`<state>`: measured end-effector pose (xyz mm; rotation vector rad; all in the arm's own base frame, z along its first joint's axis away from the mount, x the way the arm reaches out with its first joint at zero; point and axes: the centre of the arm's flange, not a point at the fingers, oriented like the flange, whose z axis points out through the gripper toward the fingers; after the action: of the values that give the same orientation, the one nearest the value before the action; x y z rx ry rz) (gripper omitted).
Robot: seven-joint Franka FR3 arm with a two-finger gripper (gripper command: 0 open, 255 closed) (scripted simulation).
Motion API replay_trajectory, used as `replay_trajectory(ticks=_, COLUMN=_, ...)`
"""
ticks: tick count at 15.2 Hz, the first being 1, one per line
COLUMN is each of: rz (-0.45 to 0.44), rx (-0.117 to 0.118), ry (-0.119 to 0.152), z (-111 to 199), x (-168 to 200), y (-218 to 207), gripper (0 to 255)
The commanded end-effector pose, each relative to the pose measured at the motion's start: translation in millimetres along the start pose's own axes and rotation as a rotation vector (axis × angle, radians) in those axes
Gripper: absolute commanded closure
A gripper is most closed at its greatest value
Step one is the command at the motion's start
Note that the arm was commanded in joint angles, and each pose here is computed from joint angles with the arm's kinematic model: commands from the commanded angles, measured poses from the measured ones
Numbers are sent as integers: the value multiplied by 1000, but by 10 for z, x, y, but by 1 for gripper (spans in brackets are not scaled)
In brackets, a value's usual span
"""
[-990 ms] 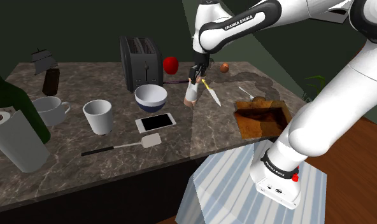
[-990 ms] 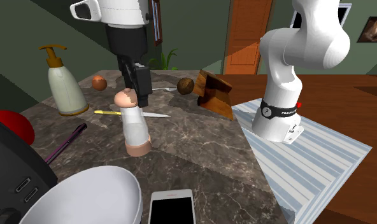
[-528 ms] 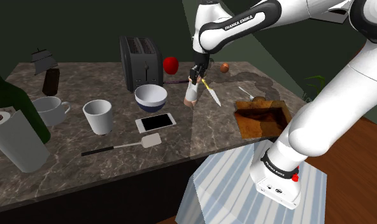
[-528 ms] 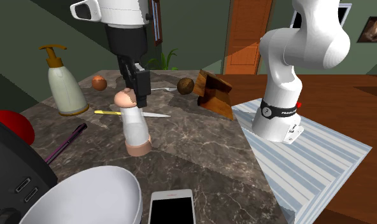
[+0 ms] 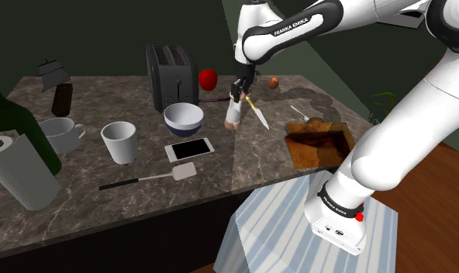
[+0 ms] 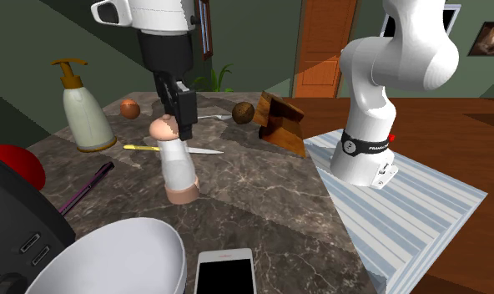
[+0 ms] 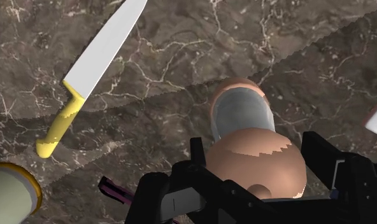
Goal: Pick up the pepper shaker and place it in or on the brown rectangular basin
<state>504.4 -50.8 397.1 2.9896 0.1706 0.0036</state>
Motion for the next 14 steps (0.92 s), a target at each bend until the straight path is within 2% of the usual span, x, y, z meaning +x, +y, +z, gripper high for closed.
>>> replay_trajectory(ticks=1, rz=0, rx=0, ry=0, z=-78, x=-2, y=10, gripper=255)
replay_trajectory(ticks=14, rz=0, rx=0, ry=0, z=-757, x=-6, y=111, gripper=255)
